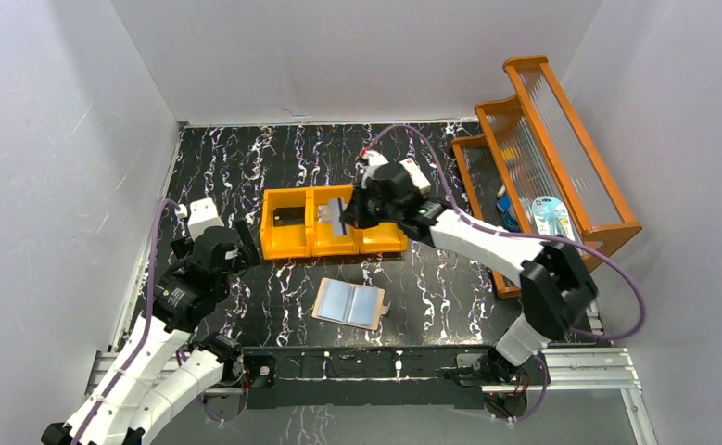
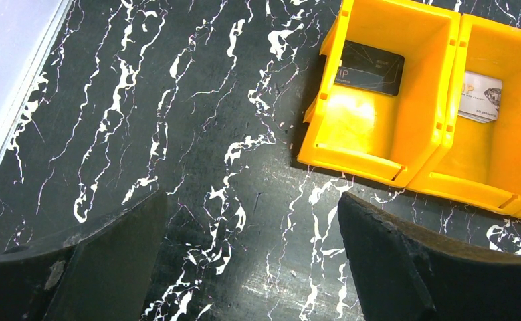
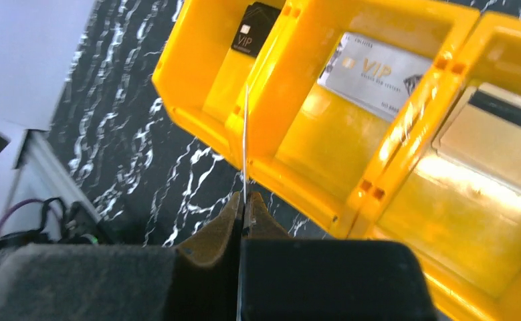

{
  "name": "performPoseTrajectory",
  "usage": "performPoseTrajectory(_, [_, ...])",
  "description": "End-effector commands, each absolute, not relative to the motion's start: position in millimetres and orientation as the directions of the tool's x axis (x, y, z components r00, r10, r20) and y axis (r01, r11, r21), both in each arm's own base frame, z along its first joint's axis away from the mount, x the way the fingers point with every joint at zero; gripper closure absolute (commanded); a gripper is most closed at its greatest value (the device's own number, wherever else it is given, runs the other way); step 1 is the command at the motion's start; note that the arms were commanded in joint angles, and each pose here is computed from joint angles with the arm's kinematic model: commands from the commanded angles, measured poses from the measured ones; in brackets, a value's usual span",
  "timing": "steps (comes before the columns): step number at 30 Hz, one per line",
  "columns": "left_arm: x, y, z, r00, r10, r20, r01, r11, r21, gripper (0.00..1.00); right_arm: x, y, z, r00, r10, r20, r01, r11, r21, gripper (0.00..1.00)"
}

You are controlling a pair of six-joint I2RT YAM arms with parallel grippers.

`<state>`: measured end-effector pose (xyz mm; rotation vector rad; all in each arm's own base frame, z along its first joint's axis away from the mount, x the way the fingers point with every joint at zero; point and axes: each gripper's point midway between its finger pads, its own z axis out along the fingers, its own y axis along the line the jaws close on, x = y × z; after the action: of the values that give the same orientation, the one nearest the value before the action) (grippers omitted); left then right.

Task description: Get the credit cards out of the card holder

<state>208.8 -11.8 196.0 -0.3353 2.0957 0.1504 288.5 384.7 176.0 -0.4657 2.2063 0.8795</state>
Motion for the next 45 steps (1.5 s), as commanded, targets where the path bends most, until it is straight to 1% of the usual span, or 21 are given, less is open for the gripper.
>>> performPoseTrajectory(1, [206,-5,198,-0.476,-0.174,-0.862,-0.321,0.947,-0.014,0.02,253,395,244,-0.661,0.069,-0.748,-0.668,0.401,0.627,1.0])
performPoseTrajectory(2, [206,-5,198,-0.476,-0.174,-0.862,-0.32,0.947,-0.015,0.02,253,393,241,-0.659,0.064,-0.75,-0.666,0.415,0.62,1.0])
performPoseTrajectory(5, [207,-6,197,-0.481,-0.171,-0.86,-0.317,0.948,-0.011,0.02,269,381,228,-0.619,-0.009,-0.786,-0.666,0.537,0.518,1.0])
performPoseTrajectory(10, [208,-6,196,-0.489,-0.166,-0.856,-0.317,0.948,-0.003,0.01,317,355,209,-0.517,-0.157,-0.841,-0.617,0.75,0.239,1.0])
performPoseTrajectory(11, [208,-6,196,-0.488,-0.167,-0.857,-0.318,0.948,-0.003,0.02,327,350,207,-0.487,-0.202,-0.85,-0.614,0.771,0.169,1.0])
performPoseTrajectory(12, [208,-6,196,-0.489,-0.166,-0.856,-0.318,0.948,-0.002,0.02,333,349,206,-0.474,-0.228,-0.85,-0.609,0.782,0.13,0.51])
performPoseTrajectory(13, [208,-7,195,-0.491,-0.165,-0.855,-0.316,0.949,-0.002,0.02,337,349,204,-0.455,-0.264,-0.85,-0.619,0.78,0.089,0.97])
performPoseTrajectory(14, [208,-7,195,-0.492,-0.165,-0.855,-0.317,0.948,-0.001,0.02,342,349,203,-0.436,-0.295,-0.85,-0.626,0.778,0.051,1.0])
performPoseTrajectory(19, [209,-8,194,-0.497,-0.16,-0.853,-0.311,0.95,0.003,0.02,357,354,204,-0.328,-0.423,-0.844,-0.649,0.751,-0.124,1.0])
performPoseTrajectory(23, [210,-9,193,-0.503,-0.155,-0.85,-0.307,0.952,0.008,0.02,357,370,177,-0.295,-0.521,-0.801,-0.685,0.7,-0.203,1.0])
performPoseTrajectory(28, [209,-8,193,-0.502,-0.155,-0.851,-0.309,0.951,0.01,0.02,355,387,164,-0.216,-0.613,-0.76,-0.721,0.625,-0.299,1.0])
performPoseTrajectory(34, [209,-7,194,-0.498,-0.156,-0.853,-0.311,0.95,0.007,0.02,360,400,151,-0.143,-0.667,-0.731,-0.742,0.561,-0.368,1.0])
performPoseTrajectory(41, [207,-5,196,-0.487,-0.163,-0.858,-0.324,0.946,0.004,0.02,369,411,138,0.005,-0.746,-0.666,-0.766,0.425,-0.482,1.0])
performPoseTrajectory(45, [207,-2,198,-0.479,-0.167,-0.862,-0.333,0.943,0.002,0.02,371,415,124,0.131,-0.795,-0.592,-0.778,0.287,-0.558,1.0])
